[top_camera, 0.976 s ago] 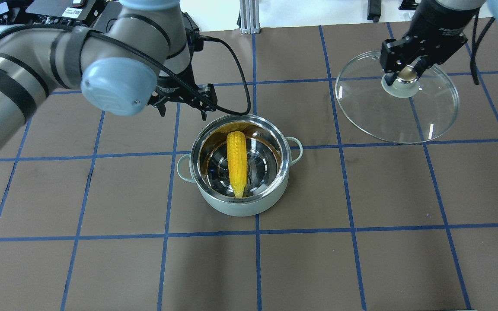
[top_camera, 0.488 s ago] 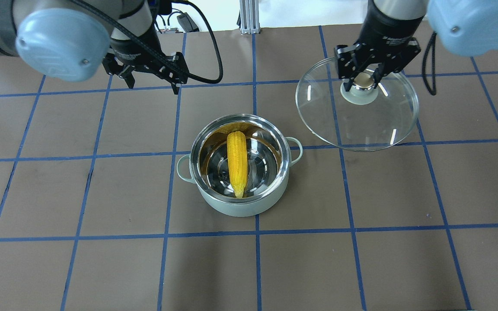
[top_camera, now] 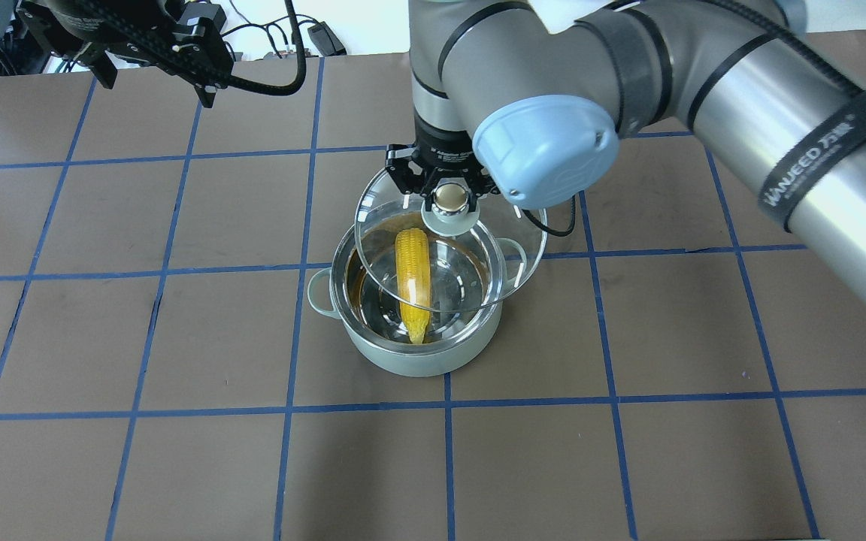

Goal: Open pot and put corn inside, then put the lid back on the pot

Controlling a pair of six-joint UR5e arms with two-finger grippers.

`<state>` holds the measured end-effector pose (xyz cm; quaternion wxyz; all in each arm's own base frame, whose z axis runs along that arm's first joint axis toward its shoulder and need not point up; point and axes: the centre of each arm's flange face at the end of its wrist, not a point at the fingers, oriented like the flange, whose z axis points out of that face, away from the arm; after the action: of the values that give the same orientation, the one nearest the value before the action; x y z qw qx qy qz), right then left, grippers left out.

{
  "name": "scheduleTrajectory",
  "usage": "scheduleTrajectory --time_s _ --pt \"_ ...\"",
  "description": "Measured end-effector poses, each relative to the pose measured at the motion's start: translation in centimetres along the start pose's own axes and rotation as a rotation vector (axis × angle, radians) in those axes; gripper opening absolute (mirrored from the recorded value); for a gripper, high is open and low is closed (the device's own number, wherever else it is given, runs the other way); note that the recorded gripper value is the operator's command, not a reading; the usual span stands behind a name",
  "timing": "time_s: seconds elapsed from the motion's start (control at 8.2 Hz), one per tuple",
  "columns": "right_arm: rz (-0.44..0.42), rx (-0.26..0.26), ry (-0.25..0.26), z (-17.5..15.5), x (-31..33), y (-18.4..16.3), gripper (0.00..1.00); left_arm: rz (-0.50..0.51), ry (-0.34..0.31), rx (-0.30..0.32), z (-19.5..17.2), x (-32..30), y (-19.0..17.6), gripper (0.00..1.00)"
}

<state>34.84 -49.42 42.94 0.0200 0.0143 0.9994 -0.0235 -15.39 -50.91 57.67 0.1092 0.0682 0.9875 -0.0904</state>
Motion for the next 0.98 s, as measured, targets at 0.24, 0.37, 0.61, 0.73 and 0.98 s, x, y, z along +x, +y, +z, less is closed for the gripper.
scheduleTrajectory --time_s 0.24,0.37,0.61,0.73,0.98 --pt "0.041 -0.011 0.004 2.0 -2.8 1.4 0.0 -0.002 -0.002 0.008 -0.5 -0.2 0.2 1.0" --pt "0.059 -0.004 0.0 2.9 -3.9 1.8 0.0 -0.003 -0.002 0.011 -0.5 -0.2 0.3 1.0" --pt "0.096 0.005 -0.006 4.4 -5.0 1.8 0.0 -0.004 -0.005 0.003 -0.2 -0.3 0.4 1.0" --pt "0.1 0.008 -0.008 5.1 -5.2 1.8 0.0 -0.006 -0.006 -0.002 0.0 -0.4 0.5 1.0" --pt "0.099 0.006 -0.005 6.1 -5.2 1.9 0.0 -0.028 -0.006 -0.022 1.4 -1.2 0.3 1.0"
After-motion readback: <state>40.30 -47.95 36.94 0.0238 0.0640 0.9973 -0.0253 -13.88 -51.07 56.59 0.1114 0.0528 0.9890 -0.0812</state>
